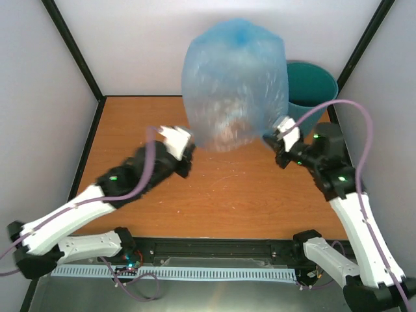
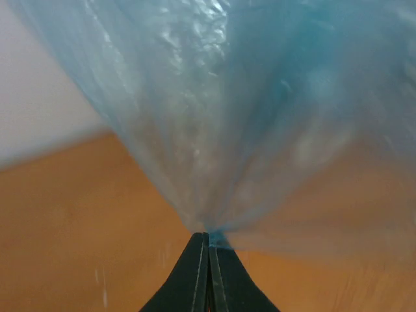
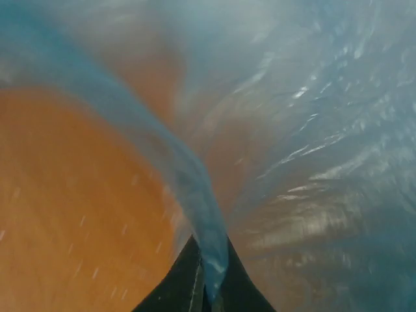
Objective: Put the trash bags into the trash bin
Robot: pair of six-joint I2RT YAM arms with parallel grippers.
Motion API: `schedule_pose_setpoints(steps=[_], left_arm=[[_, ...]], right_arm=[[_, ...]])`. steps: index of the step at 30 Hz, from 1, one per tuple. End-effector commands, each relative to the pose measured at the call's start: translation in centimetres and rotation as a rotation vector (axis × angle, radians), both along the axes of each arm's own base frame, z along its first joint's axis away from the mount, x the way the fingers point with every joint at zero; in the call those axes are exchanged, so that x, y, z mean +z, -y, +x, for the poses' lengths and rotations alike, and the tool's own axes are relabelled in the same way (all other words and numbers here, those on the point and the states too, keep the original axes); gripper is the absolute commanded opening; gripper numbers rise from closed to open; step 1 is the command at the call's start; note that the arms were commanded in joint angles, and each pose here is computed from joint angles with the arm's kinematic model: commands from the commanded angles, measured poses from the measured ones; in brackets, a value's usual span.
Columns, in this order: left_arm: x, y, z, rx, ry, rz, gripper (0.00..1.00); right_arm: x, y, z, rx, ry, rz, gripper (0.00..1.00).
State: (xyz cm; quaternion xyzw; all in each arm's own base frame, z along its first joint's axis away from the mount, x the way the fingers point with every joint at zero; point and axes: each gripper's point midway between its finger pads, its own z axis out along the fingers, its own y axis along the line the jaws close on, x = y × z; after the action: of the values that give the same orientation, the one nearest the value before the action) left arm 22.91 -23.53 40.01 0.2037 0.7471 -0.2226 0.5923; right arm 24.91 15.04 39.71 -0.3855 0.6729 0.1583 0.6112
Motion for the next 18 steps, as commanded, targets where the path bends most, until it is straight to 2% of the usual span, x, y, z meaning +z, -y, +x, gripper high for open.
schedule_pose_setpoints(steps=[1,6,18], left_arm=[[-13.9,1.8,-0.1,-0.036,-0.259,0.2,0.01],[-16.2,0.7,-1.2,-0.041,-0.292,0.186,0.01],[-19.4,-1.2,-3.0,-0.045,-0.342,0.202,0.01]], right_arm=[[-10.9,-0.5,1.2,0.021,-0.248,-0.075,0.03],[-14.7,-0.5,0.1,0.042,-0.341,-0.094,0.03],[-18.2,-1.6,-2.2,0.158,-0.436,-0.092,0.03]])
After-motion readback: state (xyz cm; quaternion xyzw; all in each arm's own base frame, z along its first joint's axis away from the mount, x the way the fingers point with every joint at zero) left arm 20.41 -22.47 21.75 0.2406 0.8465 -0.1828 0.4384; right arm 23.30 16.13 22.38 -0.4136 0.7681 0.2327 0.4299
